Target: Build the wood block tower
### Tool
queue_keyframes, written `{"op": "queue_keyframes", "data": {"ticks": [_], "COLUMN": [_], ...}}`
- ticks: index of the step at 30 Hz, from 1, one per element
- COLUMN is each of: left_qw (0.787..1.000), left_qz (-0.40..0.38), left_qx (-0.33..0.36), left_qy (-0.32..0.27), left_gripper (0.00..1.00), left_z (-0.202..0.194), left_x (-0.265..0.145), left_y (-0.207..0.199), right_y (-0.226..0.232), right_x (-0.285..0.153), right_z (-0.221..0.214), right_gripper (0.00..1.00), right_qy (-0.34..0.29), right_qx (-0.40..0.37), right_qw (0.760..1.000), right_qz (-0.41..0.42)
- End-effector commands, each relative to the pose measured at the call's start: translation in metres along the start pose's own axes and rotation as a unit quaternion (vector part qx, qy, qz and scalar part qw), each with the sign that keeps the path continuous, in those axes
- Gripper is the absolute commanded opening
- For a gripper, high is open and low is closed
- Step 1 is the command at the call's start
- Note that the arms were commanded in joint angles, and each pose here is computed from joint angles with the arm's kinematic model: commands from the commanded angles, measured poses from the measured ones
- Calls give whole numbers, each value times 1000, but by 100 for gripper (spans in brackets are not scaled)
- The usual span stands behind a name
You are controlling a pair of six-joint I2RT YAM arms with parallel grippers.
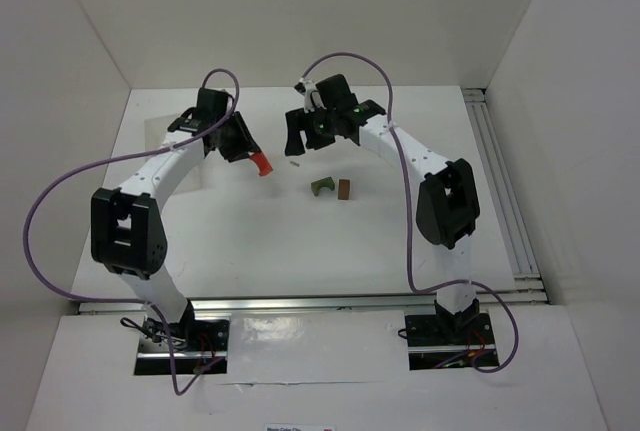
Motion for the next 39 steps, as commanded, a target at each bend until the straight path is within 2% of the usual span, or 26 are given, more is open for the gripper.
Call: {"op": "queue_keyframes", "data": {"ticks": [1,5,11,14,16,20,23,25,26,27,30,31,34,38,39], "left_qw": [995,985,977,970,970,972,972,974,973,974,975,976,979,983,985], "left_qz": [79,157,201,235,237,232,234,227,231,227,220,216,201,172,159], "left_qx": [49,71,66,59,47,34,28,26,26,26,30,29,37,54,54], "left_qy": [-33,4,-8,-17,-18,-12,2,10,14,10,11,15,11,-29,-43], "left_gripper": [13,13,13,15,15,22,33,52,55,63,68,73,81,95,95], "left_z": [19,19,16,9,6,1,-5,-6,-9,-8,-8,-9,-9,3,7], "left_x": [7,28,43,54,57,65,73,74,74,75,74,74,66,37,24], "left_y": [10,29,40,45,48,52,57,56,59,58,57,56,47,25,18], "right_y": [2,-9,-22,-21,-17,-19,-16,-15,-14,-17,-13,-13,-10,-7,-7], "right_x": [-18,-23,-22,-20,-20,-25,-22,-25,-26,-24,-26,-26,-26,-18,-16], "right_z": [3,-9,-23,-29,-34,-33,-38,-38,-35,-37,-31,-31,-28,-35,-34], "right_gripper": [77,82,84,86,88,88,89,89,89,89,89,89,89,90,90], "right_qy": [-9,8,12,13,29,27,27,26,21,30,24,24,20,47,47], "right_qx": [-19,1,57,57,58,57,64,64,63,64,60,60,55,41,31], "right_qw": [1000,997,987,988,987,984,984,984,984,982,981,981,981,979,978], "right_qz": [-21,-71,-152,-142,-145,-164,-166,-166,-165,-174,-181,-181,-182,-194,-201]}}
Point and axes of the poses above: each gripper's point midway between its finger pads, its own x axis out along the fingers, its own y axis along the line the jaws close on, z = x × y, the point moved 8 cm from there along -x, back along the fingers, and after that the axes turned 9 degrees about -x, right-handed, at the moved point
